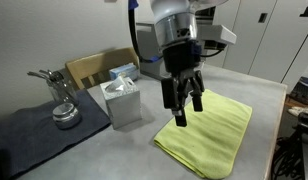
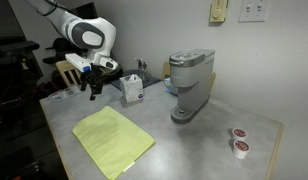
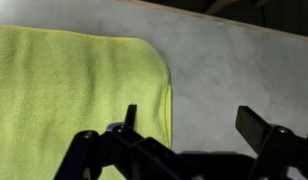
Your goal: Fold the towel
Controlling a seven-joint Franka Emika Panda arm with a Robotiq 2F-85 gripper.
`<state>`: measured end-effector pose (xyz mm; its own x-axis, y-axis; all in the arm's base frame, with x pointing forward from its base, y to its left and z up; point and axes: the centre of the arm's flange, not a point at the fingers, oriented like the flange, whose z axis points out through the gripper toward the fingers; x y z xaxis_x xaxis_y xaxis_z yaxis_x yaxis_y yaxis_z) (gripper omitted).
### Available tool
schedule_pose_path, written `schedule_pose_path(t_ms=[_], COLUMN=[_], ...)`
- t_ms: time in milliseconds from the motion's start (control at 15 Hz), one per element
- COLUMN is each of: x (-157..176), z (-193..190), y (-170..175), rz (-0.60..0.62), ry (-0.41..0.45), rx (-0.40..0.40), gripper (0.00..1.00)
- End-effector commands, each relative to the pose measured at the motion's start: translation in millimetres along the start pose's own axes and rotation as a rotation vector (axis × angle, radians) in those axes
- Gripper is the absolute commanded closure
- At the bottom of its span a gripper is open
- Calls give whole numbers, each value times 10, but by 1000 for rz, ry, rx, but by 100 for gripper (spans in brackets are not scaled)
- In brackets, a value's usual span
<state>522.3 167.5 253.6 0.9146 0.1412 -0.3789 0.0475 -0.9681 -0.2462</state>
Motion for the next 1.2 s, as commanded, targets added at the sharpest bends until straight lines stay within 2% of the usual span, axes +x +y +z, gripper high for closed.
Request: schedule_pose_path(t_ms=[0,67,400,1133], x=[134,50,55,239], z=[51,70,95,380], y=[-9,18,-7,-167], rz=[3,2,-1,-37], ry=[-41,-15,-16,-75], rx=[-17,-3,-14,-17], gripper=[0,0,0,0])
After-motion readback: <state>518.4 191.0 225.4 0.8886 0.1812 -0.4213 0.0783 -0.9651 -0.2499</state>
